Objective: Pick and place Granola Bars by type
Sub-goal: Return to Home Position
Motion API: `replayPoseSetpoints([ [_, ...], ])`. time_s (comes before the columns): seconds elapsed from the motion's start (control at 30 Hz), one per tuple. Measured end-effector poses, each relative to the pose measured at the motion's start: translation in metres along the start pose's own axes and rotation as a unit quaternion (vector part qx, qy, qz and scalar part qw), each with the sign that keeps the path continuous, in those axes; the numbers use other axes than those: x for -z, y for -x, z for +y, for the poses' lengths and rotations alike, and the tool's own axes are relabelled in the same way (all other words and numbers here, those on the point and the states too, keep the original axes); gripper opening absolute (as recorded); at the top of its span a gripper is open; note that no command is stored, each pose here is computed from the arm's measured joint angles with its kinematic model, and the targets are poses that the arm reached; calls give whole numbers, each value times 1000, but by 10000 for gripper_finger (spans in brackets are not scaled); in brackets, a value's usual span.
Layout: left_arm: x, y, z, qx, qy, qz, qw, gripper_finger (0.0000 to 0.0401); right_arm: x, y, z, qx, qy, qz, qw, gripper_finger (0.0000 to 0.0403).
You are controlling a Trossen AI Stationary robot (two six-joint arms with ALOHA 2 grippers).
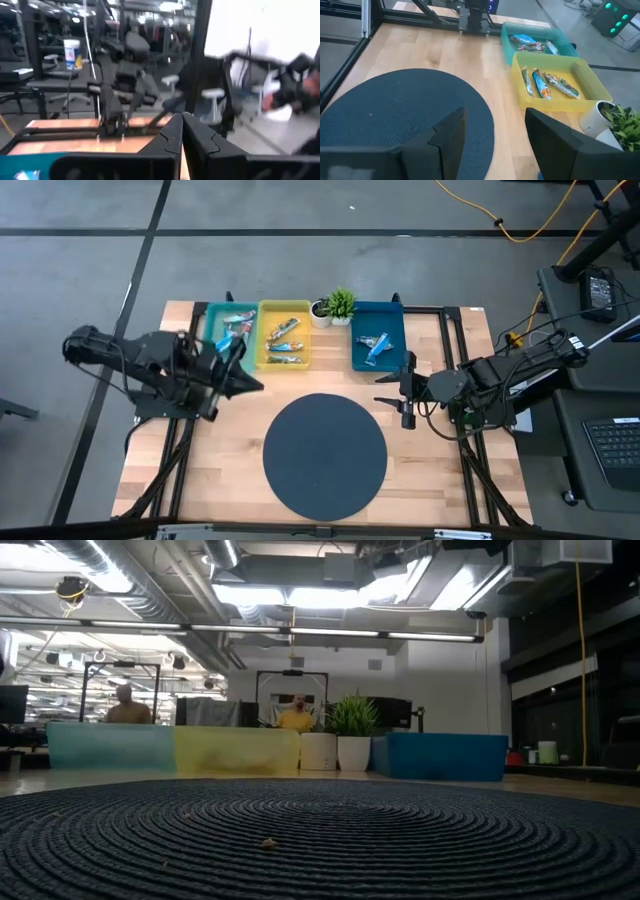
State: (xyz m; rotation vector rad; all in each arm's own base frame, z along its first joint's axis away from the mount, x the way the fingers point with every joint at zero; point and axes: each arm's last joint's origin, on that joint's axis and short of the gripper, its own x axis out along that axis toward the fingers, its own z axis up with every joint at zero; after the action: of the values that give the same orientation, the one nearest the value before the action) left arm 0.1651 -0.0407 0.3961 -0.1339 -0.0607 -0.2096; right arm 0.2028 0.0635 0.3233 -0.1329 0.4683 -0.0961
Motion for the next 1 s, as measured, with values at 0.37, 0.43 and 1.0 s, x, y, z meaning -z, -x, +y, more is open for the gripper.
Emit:
replayPoseSetpoints([
  [0.37, -3, 76, 6, -103, -25, 7, 994, 2, 0, 0, 0, 0, -24, 1, 1000, 206],
  [0.43, 2, 102, 10, -123, -15, -31, 992, 3, 0, 0, 0, 0, -32, 1, 999, 206],
  [1.0, 158, 101, 37, -169, 63, -282, 942, 3, 0, -1, -1, 9, -71, -2, 997, 206],
])
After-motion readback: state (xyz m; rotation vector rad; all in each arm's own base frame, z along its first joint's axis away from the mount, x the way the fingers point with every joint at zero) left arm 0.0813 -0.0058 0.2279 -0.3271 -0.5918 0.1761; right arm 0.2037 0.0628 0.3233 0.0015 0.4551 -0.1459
